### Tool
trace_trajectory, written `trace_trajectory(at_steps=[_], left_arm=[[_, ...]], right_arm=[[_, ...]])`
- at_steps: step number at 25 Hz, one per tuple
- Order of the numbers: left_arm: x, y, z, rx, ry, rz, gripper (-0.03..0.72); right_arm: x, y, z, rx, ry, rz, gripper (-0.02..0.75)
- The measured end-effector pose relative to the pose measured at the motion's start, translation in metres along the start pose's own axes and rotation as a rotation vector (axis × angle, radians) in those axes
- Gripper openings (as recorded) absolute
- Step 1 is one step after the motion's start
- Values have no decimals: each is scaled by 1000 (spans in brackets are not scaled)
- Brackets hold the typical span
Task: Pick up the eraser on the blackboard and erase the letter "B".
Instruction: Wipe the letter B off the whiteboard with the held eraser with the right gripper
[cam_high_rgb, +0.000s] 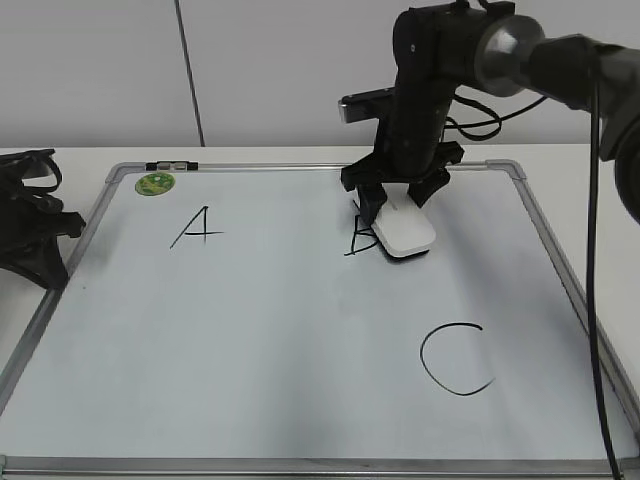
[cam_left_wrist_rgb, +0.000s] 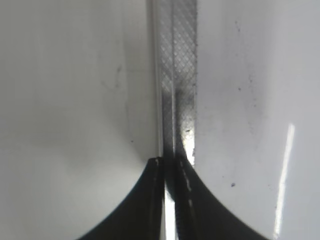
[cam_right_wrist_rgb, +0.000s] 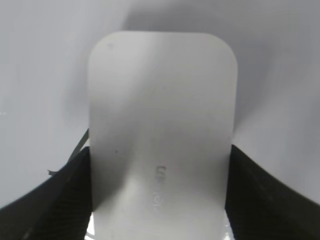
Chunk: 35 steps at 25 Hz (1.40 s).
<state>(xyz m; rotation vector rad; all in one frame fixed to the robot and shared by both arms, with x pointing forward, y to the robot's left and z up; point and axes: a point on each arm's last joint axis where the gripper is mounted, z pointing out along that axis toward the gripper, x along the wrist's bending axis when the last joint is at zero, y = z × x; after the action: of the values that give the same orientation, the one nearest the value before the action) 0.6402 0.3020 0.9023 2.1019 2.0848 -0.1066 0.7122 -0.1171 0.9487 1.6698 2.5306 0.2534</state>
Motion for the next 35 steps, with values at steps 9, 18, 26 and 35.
trace_trajectory(at_steps=[9,18,26,35], left_arm=[[0,0,0,0,0,0,11],[0,0,0,0,1,1,11],[0,0,0,1,3,2,11],[0,0,0,1,3,2,11]], right_arm=[[0,-1,17,27,-1,-4,546],[10,1,17,18,-12,-36,546],[82,0,19,-12,15,-199,545],[90,-1,19,-19,10,-231,545]])
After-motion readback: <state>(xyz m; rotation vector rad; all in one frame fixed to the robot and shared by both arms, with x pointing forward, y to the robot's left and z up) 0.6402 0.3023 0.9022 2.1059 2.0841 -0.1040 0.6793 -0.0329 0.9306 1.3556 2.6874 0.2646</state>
